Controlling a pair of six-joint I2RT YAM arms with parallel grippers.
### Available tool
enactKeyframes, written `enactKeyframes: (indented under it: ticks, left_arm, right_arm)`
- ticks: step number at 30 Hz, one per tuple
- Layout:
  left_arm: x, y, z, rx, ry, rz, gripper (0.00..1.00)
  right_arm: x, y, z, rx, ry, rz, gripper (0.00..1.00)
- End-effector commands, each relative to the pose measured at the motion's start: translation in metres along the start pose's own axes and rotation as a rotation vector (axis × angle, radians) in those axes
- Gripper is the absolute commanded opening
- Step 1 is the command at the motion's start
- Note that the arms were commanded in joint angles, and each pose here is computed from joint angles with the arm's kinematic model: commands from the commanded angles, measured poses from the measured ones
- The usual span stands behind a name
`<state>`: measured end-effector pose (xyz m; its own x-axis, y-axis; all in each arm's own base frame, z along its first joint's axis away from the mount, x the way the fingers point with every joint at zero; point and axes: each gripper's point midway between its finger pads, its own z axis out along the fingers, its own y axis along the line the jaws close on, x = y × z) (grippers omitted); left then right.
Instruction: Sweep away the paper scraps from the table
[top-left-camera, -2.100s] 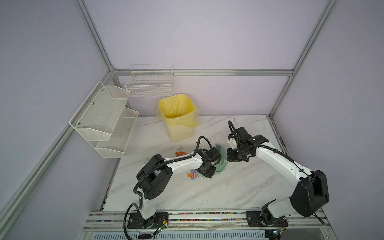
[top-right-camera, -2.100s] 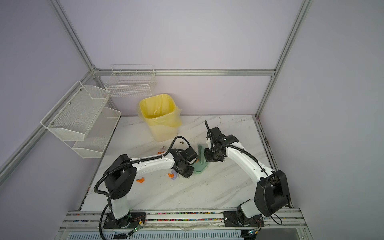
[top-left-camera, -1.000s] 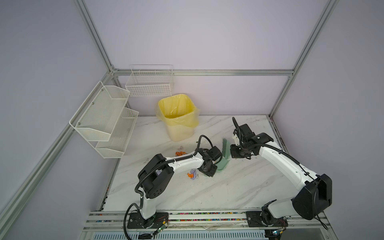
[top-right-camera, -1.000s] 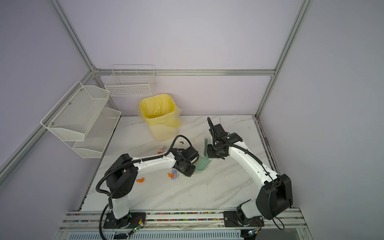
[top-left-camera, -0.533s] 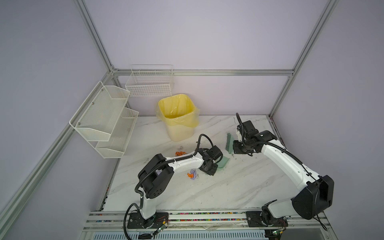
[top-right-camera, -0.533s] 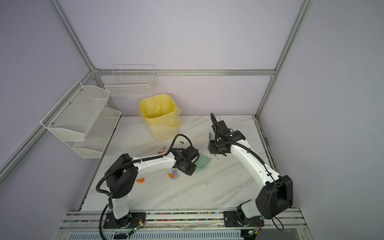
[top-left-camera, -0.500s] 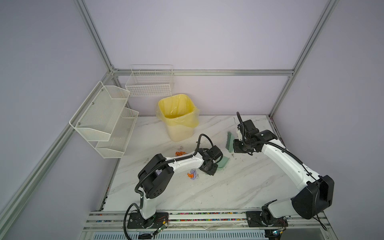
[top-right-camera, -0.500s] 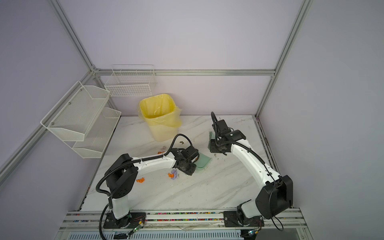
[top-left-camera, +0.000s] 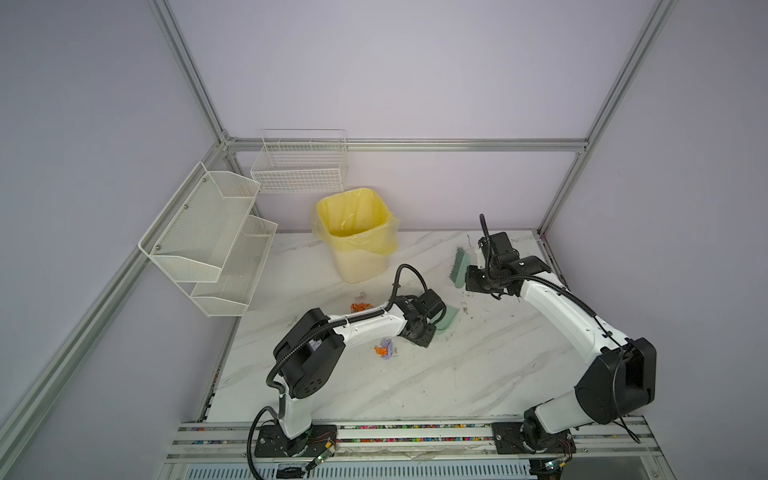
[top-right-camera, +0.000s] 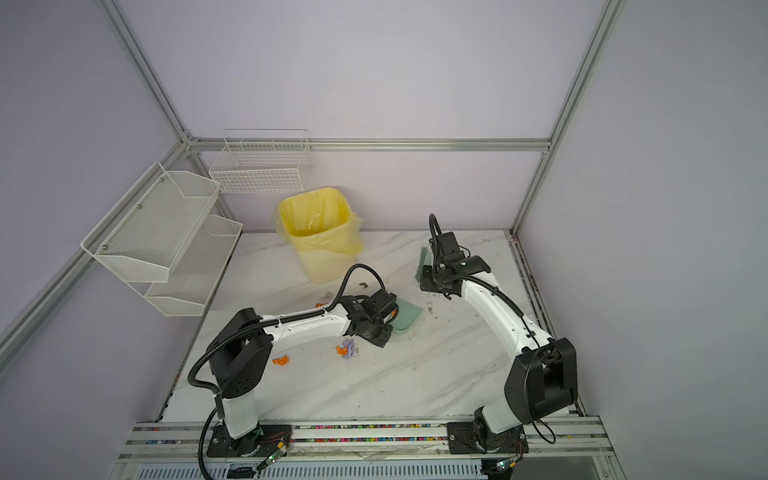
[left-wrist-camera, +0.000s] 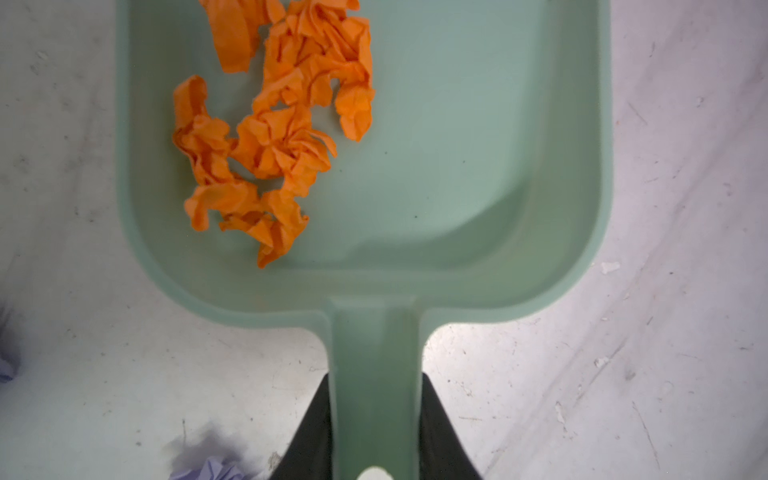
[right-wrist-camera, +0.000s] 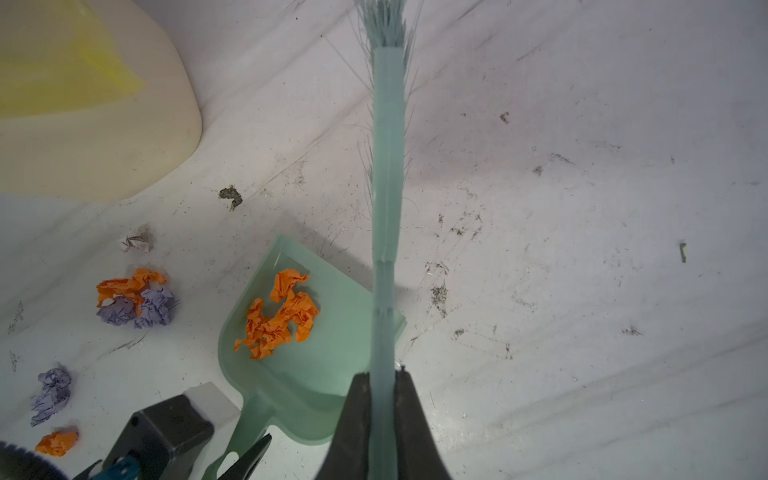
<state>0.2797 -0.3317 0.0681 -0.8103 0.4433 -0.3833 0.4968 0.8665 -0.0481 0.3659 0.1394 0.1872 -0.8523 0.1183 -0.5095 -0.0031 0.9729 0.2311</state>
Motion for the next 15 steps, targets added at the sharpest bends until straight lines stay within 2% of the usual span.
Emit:
enactKeyframes:
  ticks: [1, 8, 11, 13, 15]
  left_arm:
    - [-0.027, -0.004, -0.029, 0.015, -0.122, 0.014, 0.1]
    - [-0.032, 0.001, -0.036, -0.005, -0.151, 0.011, 0.09]
    - [-0.037, 0.002, -0.043, -0.006, -0.165, -0.013, 0.1]
    - [-0.044, 0.0, -0.052, 0.015, -0.177, -0.042, 0.1]
    - [-0.051, -0.005, -0.063, 0.048, -0.197, -0.058, 0.1]
  right_arm:
    - [-0.001, -0.001, -0.004, -0.023, -0.038, 0.026, 0.0]
    - [0.002, -0.01, -0.003, 0.008, -0.05, 0.027, 0.0]
    - [-0.004, -0.027, -0.007, 0.097, -0.086, 0.026, 0.0]
    - [-0.006, -0.037, -0.008, 0.136, -0.1, 0.029, 0.0]
    - [-0.004, -0.035, -0.007, 0.117, -0.092, 0.028, 0.0]
